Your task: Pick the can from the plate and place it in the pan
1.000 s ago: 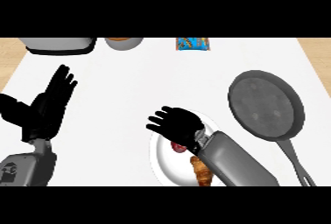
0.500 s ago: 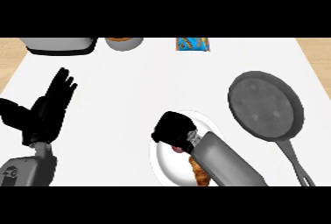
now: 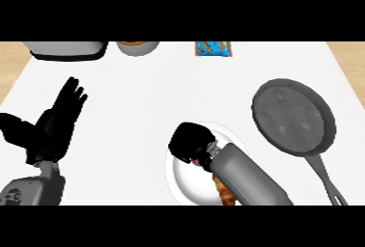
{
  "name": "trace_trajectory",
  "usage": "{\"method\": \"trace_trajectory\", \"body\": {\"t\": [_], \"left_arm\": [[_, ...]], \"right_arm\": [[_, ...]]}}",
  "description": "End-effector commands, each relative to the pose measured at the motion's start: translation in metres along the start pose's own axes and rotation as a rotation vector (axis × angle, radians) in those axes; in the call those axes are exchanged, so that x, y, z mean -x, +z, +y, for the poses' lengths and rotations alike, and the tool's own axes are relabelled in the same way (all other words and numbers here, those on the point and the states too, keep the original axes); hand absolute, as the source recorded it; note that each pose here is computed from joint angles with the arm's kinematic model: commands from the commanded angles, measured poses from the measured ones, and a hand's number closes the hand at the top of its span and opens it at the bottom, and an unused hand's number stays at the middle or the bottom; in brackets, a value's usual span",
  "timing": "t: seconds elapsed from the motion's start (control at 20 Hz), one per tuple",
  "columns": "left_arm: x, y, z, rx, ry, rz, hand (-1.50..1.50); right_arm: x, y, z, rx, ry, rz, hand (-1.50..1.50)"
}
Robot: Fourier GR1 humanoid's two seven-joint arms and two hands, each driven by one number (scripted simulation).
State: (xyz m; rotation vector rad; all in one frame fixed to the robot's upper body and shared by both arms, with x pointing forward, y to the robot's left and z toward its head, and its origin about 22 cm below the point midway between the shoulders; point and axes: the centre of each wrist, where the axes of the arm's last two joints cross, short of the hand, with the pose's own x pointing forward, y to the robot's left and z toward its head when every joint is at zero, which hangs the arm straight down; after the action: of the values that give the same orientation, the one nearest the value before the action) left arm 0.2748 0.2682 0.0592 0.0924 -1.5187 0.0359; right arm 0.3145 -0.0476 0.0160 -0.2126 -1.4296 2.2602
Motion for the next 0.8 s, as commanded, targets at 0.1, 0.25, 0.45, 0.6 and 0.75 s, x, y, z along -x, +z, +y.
{"method": "trace_trajectory", "body": {"t": [0.1, 0.25, 0.45, 0.6, 0.75], "left_arm": [[-0.001, -0.015, 0.016, -0.010, 0.033, -0.005, 0.00], [0.007, -0.007, 0.012, -0.016, -0.016, 0.025, 0.00], [0.006, 0.001, 0.017, -0.059, 0.005, 0.028, 0.00], [0.012, 0.003, 0.024, -0.081, -0.003, 0.035, 0.00], [0.011, 0.008, 0.021, -0.052, 0.000, 0.033, 0.00]], "right_arm": [[0.000, 0.009, 0.005, 0.122, -0.032, -0.010, 1.50], [0.000, 0.025, -0.006, 0.249, -0.077, 0.144, 1.50], [0.012, 0.049, 0.017, 0.301, -0.258, 0.617, 1.50], [0.001, 0.064, -0.007, 0.434, -0.227, 0.813, 1.50], [-0.031, 0.077, -0.042, 0.600, -0.137, 0.892, 1.50]]}}
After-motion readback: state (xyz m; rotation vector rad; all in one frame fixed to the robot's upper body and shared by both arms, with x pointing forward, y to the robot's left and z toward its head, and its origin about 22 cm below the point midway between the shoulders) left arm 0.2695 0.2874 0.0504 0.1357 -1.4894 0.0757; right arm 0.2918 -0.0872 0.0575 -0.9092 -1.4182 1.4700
